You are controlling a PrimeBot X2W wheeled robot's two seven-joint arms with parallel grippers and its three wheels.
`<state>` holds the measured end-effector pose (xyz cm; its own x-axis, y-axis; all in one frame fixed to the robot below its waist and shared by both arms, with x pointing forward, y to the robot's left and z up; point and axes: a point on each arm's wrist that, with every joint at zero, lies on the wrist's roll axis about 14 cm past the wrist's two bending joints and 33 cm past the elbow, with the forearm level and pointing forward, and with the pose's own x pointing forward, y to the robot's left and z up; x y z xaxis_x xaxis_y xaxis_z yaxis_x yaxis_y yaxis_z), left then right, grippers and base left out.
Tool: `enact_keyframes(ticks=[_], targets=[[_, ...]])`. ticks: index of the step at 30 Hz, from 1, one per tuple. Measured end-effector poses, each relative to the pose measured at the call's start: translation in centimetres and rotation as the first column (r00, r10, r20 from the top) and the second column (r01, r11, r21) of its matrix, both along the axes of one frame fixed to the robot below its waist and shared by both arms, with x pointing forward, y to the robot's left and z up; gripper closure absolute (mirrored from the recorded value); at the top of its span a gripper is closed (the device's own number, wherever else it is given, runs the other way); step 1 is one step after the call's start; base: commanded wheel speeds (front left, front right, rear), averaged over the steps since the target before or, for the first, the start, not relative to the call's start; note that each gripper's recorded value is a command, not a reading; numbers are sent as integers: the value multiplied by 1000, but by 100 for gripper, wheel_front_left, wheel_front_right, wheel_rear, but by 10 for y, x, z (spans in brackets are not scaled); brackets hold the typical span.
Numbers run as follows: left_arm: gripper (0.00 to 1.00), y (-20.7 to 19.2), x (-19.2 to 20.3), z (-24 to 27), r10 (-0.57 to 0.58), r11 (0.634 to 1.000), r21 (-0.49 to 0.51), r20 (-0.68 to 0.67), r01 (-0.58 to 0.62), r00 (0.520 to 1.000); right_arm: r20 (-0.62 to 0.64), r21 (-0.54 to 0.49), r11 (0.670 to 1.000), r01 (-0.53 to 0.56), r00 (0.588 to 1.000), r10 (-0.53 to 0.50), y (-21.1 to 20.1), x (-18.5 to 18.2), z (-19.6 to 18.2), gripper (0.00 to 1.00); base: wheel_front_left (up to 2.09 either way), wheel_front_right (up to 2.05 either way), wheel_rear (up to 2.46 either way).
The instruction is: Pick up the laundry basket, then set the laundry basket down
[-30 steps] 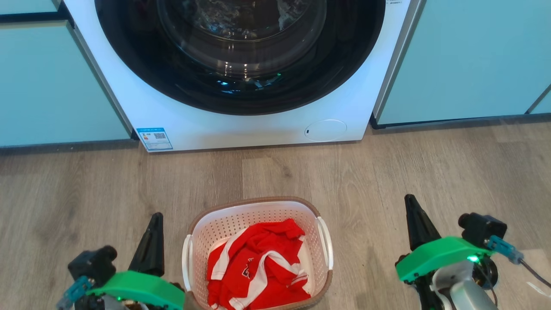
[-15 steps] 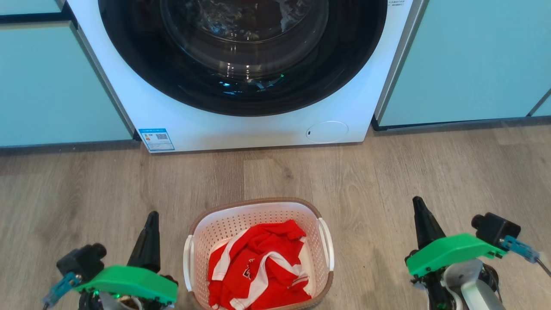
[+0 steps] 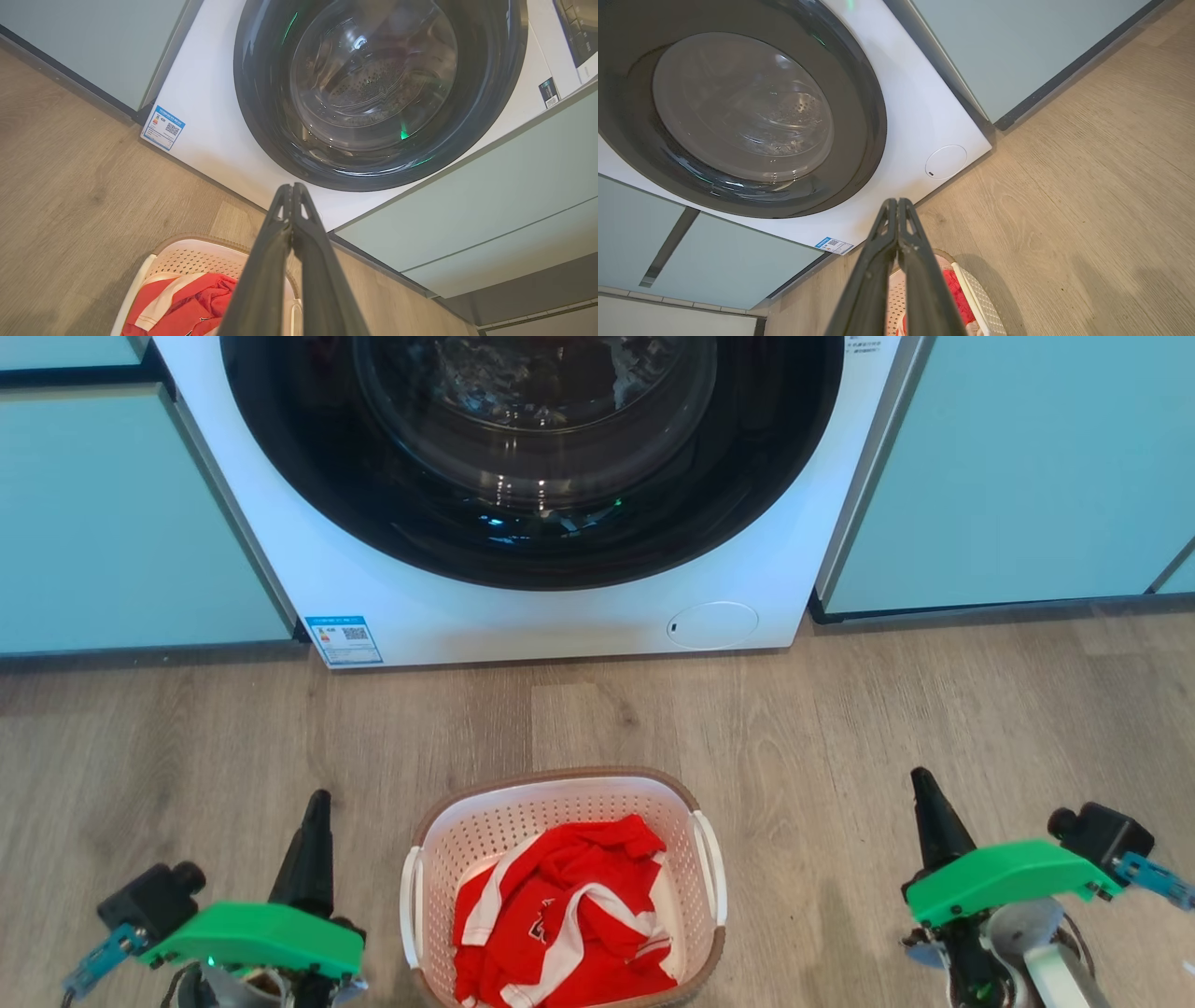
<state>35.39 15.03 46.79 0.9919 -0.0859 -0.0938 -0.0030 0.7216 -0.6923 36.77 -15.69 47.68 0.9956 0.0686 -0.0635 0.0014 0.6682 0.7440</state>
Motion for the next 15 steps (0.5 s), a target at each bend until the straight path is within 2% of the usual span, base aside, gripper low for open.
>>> enact_keyframes(ticks=[15], targets=[[100,11,4,-3,45,983,-174,-42,-52,998,-36,161,986,47,998,-42,-12,1,-3,100,0,0,0]])
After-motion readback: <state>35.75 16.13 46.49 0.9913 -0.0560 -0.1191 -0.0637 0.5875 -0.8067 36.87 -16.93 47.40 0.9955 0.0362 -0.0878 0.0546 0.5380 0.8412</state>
